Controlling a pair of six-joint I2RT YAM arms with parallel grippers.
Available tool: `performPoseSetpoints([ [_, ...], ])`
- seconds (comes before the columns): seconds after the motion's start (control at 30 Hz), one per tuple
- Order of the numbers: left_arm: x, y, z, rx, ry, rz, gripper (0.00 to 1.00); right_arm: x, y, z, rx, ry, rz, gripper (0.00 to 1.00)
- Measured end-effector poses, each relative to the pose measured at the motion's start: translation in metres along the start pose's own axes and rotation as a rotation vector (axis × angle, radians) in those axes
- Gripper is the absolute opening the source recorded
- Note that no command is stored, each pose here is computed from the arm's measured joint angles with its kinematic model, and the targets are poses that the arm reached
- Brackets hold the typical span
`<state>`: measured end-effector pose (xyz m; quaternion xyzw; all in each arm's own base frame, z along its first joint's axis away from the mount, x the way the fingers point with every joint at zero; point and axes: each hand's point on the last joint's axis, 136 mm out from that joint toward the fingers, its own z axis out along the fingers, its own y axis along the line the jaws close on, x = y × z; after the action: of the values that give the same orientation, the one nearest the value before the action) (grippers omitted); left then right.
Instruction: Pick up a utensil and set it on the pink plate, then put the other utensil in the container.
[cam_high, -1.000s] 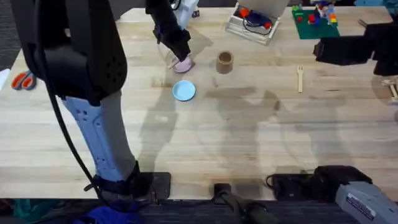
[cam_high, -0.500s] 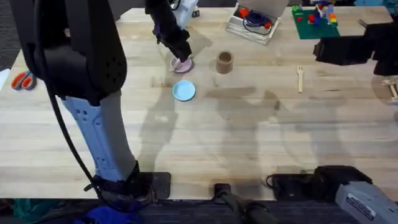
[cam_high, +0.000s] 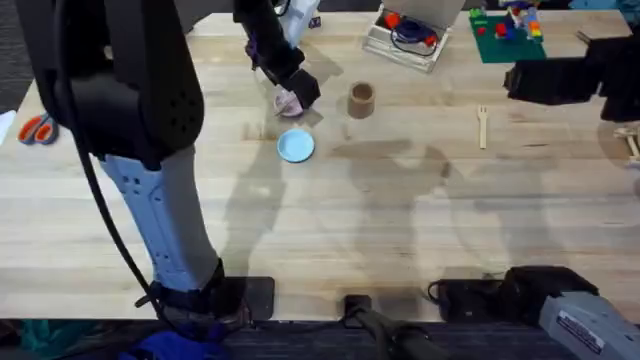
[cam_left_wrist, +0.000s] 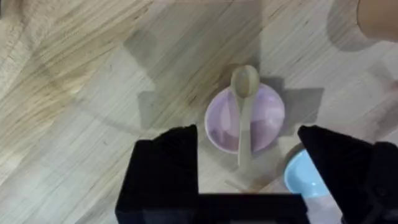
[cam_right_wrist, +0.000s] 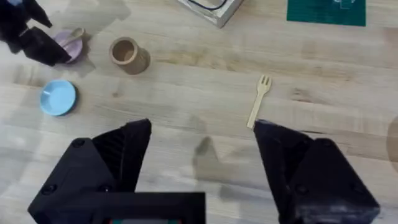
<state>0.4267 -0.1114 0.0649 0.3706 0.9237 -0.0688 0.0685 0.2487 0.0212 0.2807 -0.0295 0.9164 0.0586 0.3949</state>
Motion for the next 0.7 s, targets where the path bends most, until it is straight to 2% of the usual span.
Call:
performPoseSetpoints([
  [0.2,0.001,-0.001,0.000,0.004,0.002,0.006,0.992,0.000,0.000,0.000,0.000,0.000,0.000,0.996],
  [0.4,0.014,-0.016,-0.001,0.073,0.053,0.016,0.995,0.000,0.000,0.000,0.000,0.000,0.000,0.996],
  [0.5,0.014,-0.018,-0.006,0.078,0.043,0.032,0.995,0.000,0.000,0.000,0.000,0.000,0.000,0.996],
  [0.6,0.009,-0.020,-0.021,0.062,0.008,0.046,0.995,0.000,0.000,0.000,0.000,0.000,0.000,0.996],
  [0.7,0.007,-0.025,-0.049,0.039,-0.039,0.066,0.995,0.000,0.000,0.000,0.000,0.000,0.000,0.996],
])
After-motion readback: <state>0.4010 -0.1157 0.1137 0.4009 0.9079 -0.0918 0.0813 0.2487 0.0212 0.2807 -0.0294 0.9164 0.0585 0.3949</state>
